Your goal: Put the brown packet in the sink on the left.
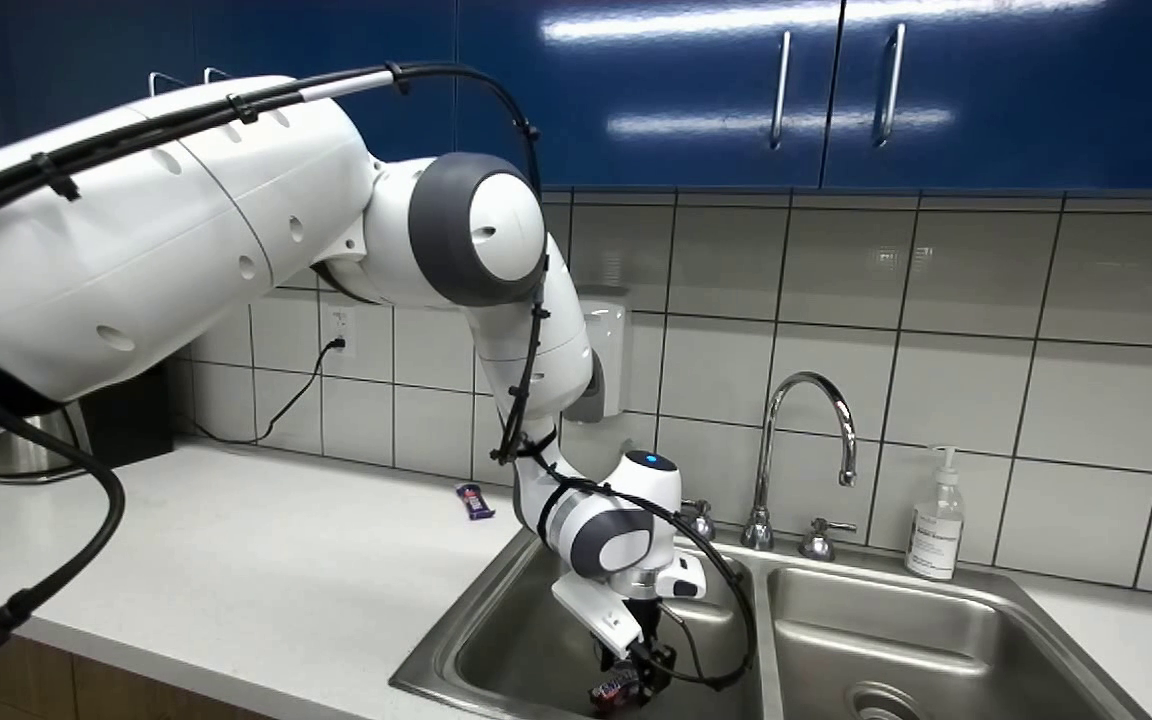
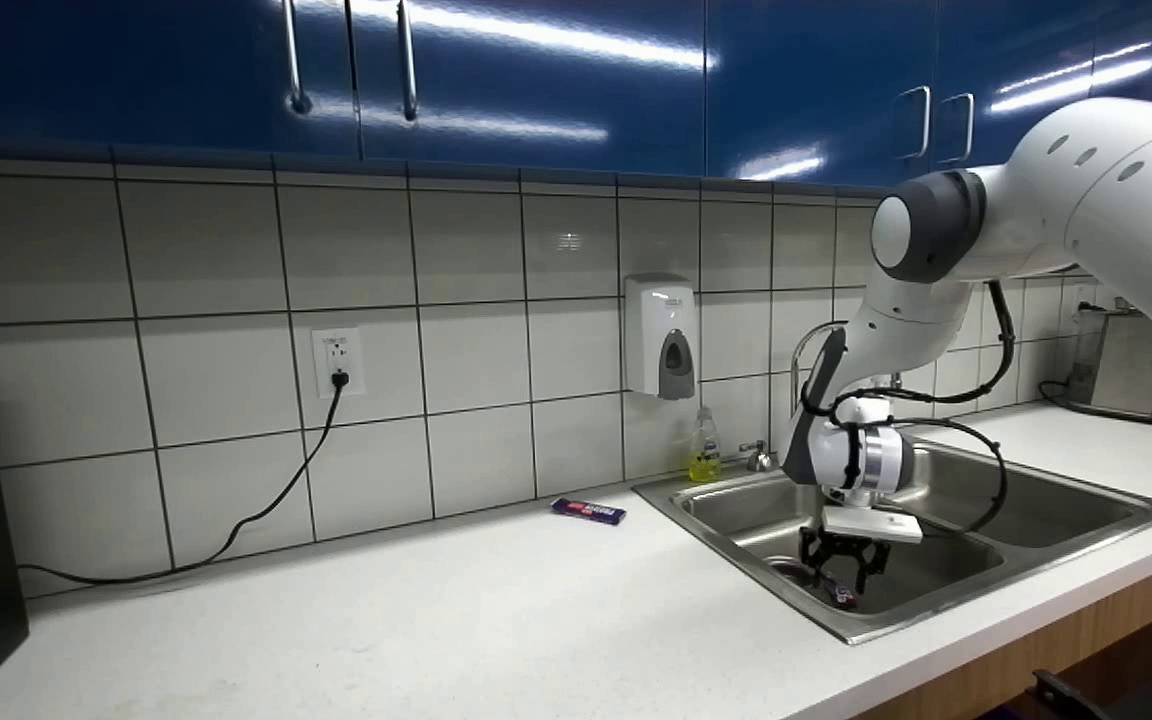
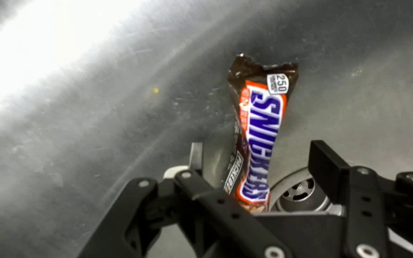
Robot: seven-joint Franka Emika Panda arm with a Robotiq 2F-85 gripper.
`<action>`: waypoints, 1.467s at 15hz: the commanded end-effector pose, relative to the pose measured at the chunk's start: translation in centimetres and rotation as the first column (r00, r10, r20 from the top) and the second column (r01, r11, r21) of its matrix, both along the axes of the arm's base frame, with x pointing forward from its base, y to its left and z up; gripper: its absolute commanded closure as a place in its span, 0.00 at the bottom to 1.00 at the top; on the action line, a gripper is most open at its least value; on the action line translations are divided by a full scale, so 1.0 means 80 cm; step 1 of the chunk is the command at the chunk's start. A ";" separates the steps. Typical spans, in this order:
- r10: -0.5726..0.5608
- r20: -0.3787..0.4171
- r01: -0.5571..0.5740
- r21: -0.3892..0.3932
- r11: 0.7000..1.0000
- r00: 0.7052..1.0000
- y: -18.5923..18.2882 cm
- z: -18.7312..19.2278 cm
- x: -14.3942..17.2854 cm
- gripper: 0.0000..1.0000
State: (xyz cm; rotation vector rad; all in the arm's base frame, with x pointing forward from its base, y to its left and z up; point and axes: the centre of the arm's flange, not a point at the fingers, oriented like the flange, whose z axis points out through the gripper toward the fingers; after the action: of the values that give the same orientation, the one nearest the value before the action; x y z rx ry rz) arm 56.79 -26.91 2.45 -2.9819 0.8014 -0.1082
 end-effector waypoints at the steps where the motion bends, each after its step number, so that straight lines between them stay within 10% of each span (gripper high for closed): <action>1: -0.010 0.015 0.010 -0.010 1.000 1.000 0.001 0.019 0.006 0.00; 22: 0.350 -0.146 -0.360 -0.052 0.932 0.925 0.107 0.187 -0.051 0.00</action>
State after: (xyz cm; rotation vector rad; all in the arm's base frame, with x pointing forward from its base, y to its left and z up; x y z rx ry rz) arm 55.50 -20.23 13.94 -3.1583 0.3359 -0.0040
